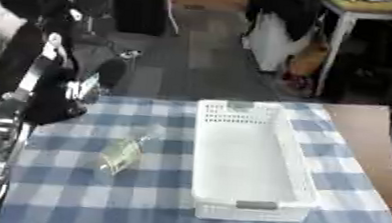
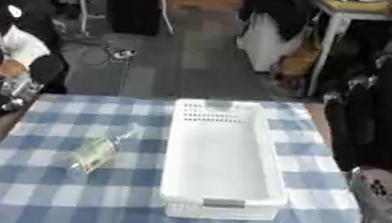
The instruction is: Pick up objects on the table and place them in the box.
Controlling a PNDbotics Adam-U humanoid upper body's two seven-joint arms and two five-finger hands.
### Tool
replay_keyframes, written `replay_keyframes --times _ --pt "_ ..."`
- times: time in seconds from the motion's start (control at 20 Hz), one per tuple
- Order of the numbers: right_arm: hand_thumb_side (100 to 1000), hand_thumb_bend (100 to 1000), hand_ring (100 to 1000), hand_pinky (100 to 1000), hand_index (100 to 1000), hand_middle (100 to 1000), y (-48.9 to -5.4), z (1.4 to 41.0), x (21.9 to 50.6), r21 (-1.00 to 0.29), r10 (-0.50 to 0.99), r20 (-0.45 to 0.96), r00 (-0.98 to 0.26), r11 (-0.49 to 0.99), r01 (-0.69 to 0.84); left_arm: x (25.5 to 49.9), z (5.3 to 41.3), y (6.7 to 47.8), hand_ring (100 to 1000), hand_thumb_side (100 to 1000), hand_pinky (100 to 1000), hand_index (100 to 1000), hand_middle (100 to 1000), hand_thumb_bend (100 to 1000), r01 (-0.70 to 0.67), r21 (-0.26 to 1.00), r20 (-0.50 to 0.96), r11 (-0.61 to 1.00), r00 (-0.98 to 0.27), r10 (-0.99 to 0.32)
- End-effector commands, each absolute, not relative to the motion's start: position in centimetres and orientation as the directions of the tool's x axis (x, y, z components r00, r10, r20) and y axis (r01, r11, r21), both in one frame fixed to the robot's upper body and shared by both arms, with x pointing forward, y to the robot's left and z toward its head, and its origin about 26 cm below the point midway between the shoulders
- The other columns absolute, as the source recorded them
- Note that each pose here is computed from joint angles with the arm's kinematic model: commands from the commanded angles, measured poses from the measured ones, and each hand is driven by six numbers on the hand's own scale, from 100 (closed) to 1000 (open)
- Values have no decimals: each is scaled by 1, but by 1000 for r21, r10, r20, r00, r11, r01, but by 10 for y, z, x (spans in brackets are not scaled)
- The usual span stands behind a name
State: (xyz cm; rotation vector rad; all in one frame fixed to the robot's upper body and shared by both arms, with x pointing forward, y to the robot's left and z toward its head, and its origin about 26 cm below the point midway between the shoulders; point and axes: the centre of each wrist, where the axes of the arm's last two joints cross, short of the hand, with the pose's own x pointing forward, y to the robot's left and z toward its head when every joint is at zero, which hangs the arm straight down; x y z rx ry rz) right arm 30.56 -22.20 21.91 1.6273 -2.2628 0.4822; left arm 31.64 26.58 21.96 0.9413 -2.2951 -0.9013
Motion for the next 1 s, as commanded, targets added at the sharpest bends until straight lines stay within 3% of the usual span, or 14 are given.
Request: replay_keyframes --times 0.05,0.4,1.0 --pt "1000 100 194 178 370 274 -225 228 304 -107 -844 428 -322 306 -946 316 229 273 789 1000 875 974 976 856 -444 746 145 497 -620 -771" --pt "998 100 194 180 370 275 -227 228 304 -98 -842 431 -324 314 -944 321 251 281 769 1000 736 972 962 808 -482 809 37 336 -529 -848" --pt "999 100 194 180 370 275 -227 227 303 -91 -838 446 -315 307 -947 343 268 299 778 1000 763 969 957 750 -353 925 -41 139 -456 -889"
